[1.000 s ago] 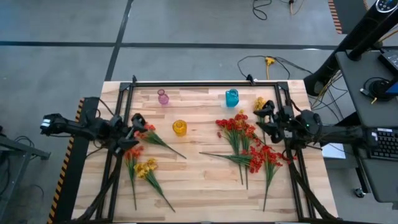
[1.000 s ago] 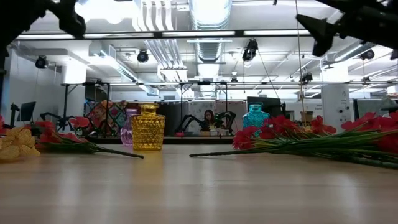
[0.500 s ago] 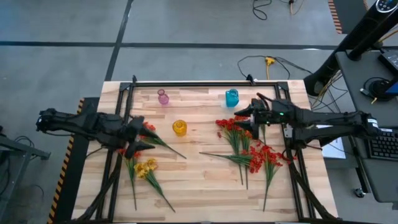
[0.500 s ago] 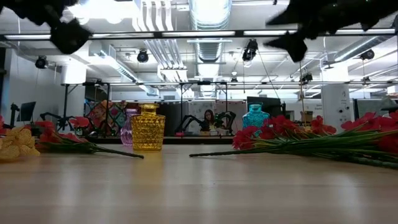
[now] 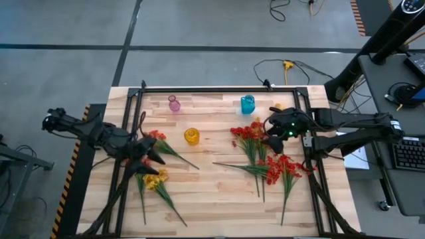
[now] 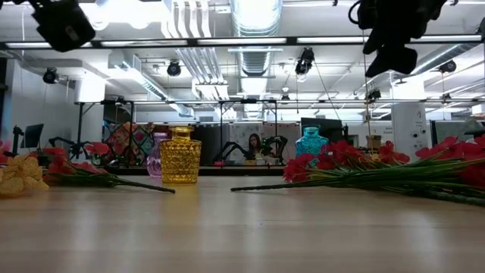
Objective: Sort flowers into vase by color
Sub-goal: Put the left red flower into the yellow vase
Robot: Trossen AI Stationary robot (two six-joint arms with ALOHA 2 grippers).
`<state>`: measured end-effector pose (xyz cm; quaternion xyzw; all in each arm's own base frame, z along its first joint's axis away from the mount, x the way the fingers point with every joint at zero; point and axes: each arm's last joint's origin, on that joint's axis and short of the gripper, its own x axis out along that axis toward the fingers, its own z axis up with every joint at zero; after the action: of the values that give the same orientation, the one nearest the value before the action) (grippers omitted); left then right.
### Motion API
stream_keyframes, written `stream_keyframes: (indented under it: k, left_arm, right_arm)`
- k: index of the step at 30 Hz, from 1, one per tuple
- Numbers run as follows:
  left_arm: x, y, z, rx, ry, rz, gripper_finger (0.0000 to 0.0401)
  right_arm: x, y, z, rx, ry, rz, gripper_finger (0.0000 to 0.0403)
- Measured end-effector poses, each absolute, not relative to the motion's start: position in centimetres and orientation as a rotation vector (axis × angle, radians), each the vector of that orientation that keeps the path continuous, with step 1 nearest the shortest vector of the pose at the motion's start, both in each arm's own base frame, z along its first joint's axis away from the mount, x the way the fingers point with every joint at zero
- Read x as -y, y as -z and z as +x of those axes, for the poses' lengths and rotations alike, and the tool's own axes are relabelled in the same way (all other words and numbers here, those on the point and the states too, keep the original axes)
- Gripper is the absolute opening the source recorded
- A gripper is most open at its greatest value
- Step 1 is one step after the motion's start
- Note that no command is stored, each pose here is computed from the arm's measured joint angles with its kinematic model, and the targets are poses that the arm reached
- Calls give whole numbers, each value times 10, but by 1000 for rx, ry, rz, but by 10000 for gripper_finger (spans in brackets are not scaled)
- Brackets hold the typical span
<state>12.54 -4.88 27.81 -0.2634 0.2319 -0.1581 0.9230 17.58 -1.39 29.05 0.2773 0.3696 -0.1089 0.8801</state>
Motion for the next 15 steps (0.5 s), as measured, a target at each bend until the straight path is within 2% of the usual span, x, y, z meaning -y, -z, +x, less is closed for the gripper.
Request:
stream_keyframes:
  k: [6,8,11,15]
  left_arm:
    - [50,-290,141,-301,247,-597,246]
    - [52,-293,147,-241,236,-557,246]
    - [54,-301,160,-119,193,-648,246]
    - [61,-305,175,-40,248,-642,246]
  right_arm:
    - [14,-293,181,-719,212,572,251]
    - [15,-292,182,-731,201,537,251]
    - [15,-288,183,-771,173,447,251]
    - [15,-286,191,-768,147,376,251]
